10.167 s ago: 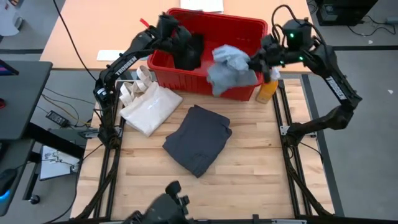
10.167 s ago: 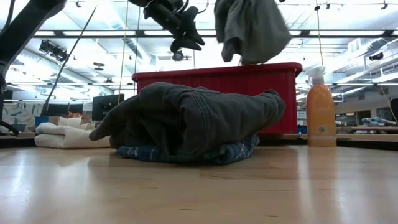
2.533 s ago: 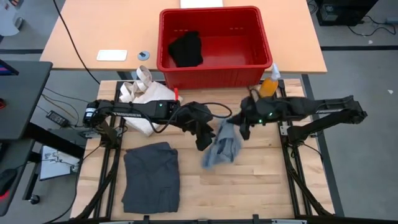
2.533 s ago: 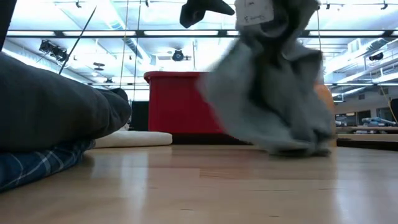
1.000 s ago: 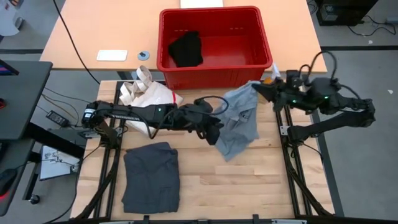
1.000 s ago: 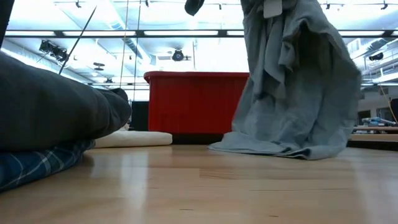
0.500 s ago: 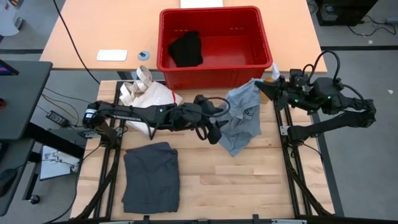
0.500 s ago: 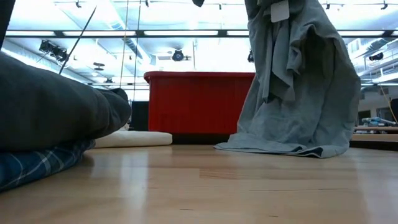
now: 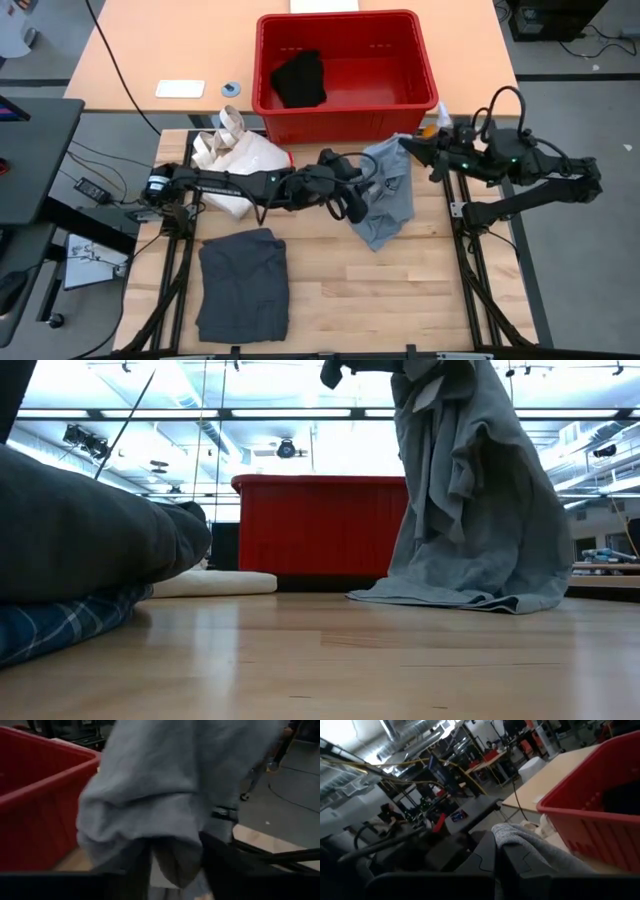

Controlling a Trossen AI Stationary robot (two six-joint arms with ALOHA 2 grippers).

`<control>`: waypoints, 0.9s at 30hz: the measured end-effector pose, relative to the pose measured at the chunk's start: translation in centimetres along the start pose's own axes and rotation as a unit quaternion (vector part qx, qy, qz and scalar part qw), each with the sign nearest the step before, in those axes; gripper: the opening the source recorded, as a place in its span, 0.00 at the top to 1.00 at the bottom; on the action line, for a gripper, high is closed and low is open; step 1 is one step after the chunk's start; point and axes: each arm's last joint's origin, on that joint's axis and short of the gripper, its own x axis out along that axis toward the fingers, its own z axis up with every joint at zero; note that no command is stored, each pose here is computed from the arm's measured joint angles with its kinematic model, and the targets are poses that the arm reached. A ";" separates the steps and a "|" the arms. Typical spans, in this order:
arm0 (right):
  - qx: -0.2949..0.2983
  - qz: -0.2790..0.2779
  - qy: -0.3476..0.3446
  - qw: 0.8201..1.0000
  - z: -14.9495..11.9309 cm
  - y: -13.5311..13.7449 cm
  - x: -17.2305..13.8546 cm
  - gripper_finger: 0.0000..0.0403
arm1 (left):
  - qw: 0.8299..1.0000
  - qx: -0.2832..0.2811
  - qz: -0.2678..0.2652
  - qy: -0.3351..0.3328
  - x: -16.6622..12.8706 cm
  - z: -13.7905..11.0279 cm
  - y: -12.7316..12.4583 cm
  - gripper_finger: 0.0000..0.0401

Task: Fold Laundry from Bin
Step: Fold the light gray t-shirt

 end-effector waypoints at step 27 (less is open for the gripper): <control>-0.154 0.144 0.346 0.914 -5.0 -1.1 -0.1 0.49 | 0.897 -0.087 -0.386 0.196 -5.2 6.4 3.8 0.98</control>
